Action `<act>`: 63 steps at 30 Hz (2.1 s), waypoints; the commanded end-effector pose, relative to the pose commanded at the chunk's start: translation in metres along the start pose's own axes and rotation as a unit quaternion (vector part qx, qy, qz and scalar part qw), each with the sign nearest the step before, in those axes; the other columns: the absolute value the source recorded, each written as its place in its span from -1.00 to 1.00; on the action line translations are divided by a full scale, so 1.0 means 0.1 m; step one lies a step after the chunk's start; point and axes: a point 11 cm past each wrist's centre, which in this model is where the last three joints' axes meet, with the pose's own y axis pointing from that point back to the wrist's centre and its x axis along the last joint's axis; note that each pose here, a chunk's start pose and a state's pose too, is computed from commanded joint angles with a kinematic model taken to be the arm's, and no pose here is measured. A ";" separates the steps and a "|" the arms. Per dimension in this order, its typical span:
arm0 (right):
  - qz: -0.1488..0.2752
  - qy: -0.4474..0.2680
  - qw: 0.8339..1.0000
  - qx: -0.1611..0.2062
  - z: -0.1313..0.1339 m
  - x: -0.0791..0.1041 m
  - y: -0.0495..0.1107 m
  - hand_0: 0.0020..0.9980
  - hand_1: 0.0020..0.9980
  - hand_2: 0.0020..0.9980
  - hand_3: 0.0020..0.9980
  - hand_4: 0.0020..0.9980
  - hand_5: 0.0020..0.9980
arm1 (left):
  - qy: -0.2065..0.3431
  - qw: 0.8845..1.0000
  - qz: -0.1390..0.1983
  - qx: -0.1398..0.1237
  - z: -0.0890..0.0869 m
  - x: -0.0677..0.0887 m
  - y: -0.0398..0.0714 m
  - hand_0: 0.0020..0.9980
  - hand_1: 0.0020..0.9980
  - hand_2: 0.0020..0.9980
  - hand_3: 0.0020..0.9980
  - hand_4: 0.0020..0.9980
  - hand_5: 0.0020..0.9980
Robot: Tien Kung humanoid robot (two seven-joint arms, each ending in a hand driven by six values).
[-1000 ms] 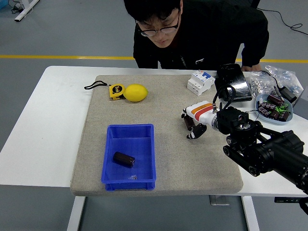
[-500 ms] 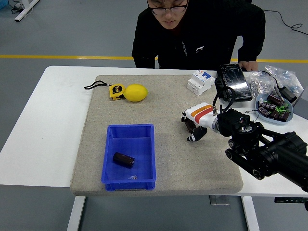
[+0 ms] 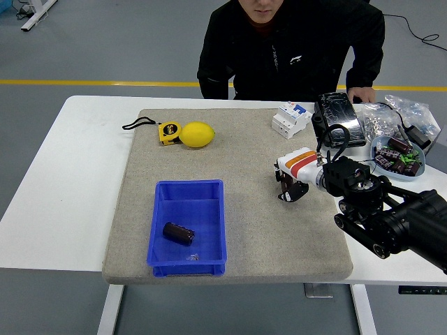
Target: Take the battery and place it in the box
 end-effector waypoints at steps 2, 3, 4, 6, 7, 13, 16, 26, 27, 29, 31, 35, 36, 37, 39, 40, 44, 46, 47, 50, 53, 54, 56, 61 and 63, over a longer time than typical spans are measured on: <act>-0.004 0.001 1.000 -0.003 0.02 -0.01 0.00 -0.38 -0.11 0.14 0.17 0.63 -0.45 | 0.000 1.000 0.000 0.001 -0.01 0.00 0.00 0.44 0.38 0.35 0.17 0.26 0.09; -0.007 0.001 1.000 -0.005 0.03 -0.02 0.00 -0.38 -0.11 0.14 0.17 0.63 -0.45 | 0.000 1.000 0.000 0.001 -0.01 0.00 0.00 0.44 0.38 0.35 0.17 0.26 0.09; -0.010 0.002 1.000 -0.007 0.05 -0.02 0.01 -0.38 -0.11 0.14 0.17 0.63 -0.45 | 0.001 1.000 0.000 0.001 -0.02 0.00 0.00 0.44 0.38 0.35 0.17 0.26 0.09; -0.015 0.004 1.000 -0.009 0.06 -0.03 0.01 -0.38 -0.11 0.14 0.17 0.63 -0.45 | 0.001 1.000 0.000 0.002 -0.03 0.00 0.00 0.44 0.38 0.35 0.17 0.26 0.09; -0.016 0.006 1.000 -0.009 0.07 -0.02 0.01 -0.38 -0.11 0.14 0.17 0.63 -0.45 | 0.001 1.000 0.000 0.002 -0.03 0.00 0.00 0.44 0.38 0.35 0.17 0.26 0.09; -0.029 0.014 0.999 -0.002 0.04 0.02 0.02 -0.31 -0.07 0.20 0.27 0.64 -0.44 | 0.000 1.000 0.001 0.003 -0.05 0.01 -0.01 0.44 0.38 0.35 0.17 0.26 0.09; -0.035 0.018 0.999 0.003 0.02 0.04 0.02 -0.17 0.06 0.36 0.43 0.75 -0.42 | -0.001 1.000 0.001 0.004 -0.06 0.02 -0.01 0.44 0.38 0.35 0.17 0.27 0.09; -0.054 0.039 0.998 0.006 0.00 0.08 0.02 -0.09 0.16 0.43 0.59 0.81 -0.41 | -0.002 1.000 0.003 0.005 -0.07 0.03 -0.01 0.45 0.38 0.35 0.17 0.26 0.09; -0.054 0.042 0.998 0.005 0.01 0.09 0.02 -0.09 0.16 0.43 0.59 0.81 -0.41 | -0.002 1.000 0.003 0.005 -0.06 0.03 -0.01 0.45 0.38 0.35 0.17 0.26 0.09; -0.054 0.045 0.998 0.004 0.03 0.10 0.02 -0.09 0.16 0.43 0.59 0.81 -0.41 | -0.002 1.000 0.003 0.004 -0.05 0.04 -0.01 0.45 0.38 0.35 0.17 0.26 0.09; -0.054 0.049 0.997 0.002 0.04 0.11 0.02 -0.09 0.16 0.43 0.59 0.81 -0.41 | -0.002 1.000 0.003 0.003 -0.05 0.04 -0.01 0.45 0.38 0.35 0.17 0.26 0.09; -0.048 0.050 0.998 0.002 0.07 0.13 0.03 -0.12 0.14 0.43 0.57 0.78 -0.43 | -0.001 1.000 0.003 0.002 -0.03 0.04 -0.01 0.44 0.38 0.34 0.17 0.27 0.09; -0.048 0.049 0.998 0.003 0.06 0.13 0.03 -0.12 0.14 0.43 0.57 0.78 -0.43 | -0.001 1.000 0.003 0.002 -0.03 0.04 -0.01 0.44 0.38 0.34 0.17 0.27 0.09; -0.048 0.049 0.998 0.003 0.06 0.13 0.03 -0.12 0.14 0.43 0.57 0.78 -0.43 | -0.001 1.000 0.003 0.002 -0.03 0.04 -0.01 0.44 0.38 0.34 0.17 0.27 0.09; -0.046 0.046 0.998 0.007 0.03 0.13 0.02 -0.15 0.12 0.41 0.56 0.78 -0.43 | -0.002 1.000 0.003 0.001 -0.03 0.04 -0.01 0.44 0.38 0.34 0.17 0.26 0.09; -0.045 0.045 0.998 0.009 0.02 0.13 0.02 -0.15 0.12 0.41 0.56 0.78 -0.43 | -0.002 1.000 0.003 0.001 -0.02 0.04 -0.01 0.44 0.38 0.34 0.17 0.26 0.09; -0.043 0.043 0.998 0.011 0.00 0.12 0.02 -0.17 0.08 0.40 0.53 0.77 -0.44 | -0.002 1.000 0.003 0.001 -0.02 0.03 -0.01 0.44 0.38 0.34 0.17 0.26 0.09; -0.043 0.040 0.998 0.009 0.01 0.12 0.02 -0.17 0.08 0.40 0.53 0.77 -0.44 | -0.002 1.000 0.003 0.001 -0.02 0.03 0.00 0.44 0.38 0.34 0.17 0.26 0.09; -0.042 0.040 0.998 0.008 0.01 0.11 0.02 -0.17 0.08 0.40 0.53 0.77 -0.44 | -0.001 1.000 0.003 0.001 -0.02 0.03 0.00 0.44 0.38 0.34 0.17 0.26 0.09; -0.039 0.038 0.999 0.004 0.03 0.11 0.01 -0.33 -0.08 0.18 0.26 0.60 -0.53 | -0.002 1.000 0.002 0.000 -0.02 0.03 0.00 0.44 0.38 0.34 0.17 0.26 0.09; -0.037 0.037 0.999 0.002 0.04 0.11 0.01 -0.33 -0.08 0.18 0.26 0.60 -0.53 | -0.002 1.000 0.002 0.000 -0.01 0.02 0.00 0.44 0.38 0.34 0.17 0.26 0.09; -0.038 0.037 0.999 0.002 0.04 0.10 0.01 -0.33 -0.08 0.18 0.26 0.60 -0.53 | -0.002 1.000 0.002 0.000 -0.01 0.02 0.00 0.44 0.38 0.34 0.17 0.26 0.09; -0.039 0.036 0.999 0.003 0.03 0.09 0.01 -0.37 -0.13 0.08 0.16 0.56 -0.56 | -0.003 1.000 0.002 -0.001 -0.01 0.02 0.00 0.44 0.38 0.34 0.17 0.26 0.09; -0.039 0.033 0.999 0.003 0.03 0.06 0.01 -0.37 -0.13 0.08 0.16 0.56 -0.56 | -0.002 1.000 0.001 -0.001 0.00 0.01 0.00 0.44 0.38 0.34 0.17 0.26 0.09; -0.040 0.031 0.999 0.002 0.04 0.05 0.01 -0.41 -0.17 0.02 0.10 0.52 -0.58 | -0.002 1.000 0.001 -0.001 0.00 0.01 0.00 0.44 0.38 0.34 0.17 0.26 0.09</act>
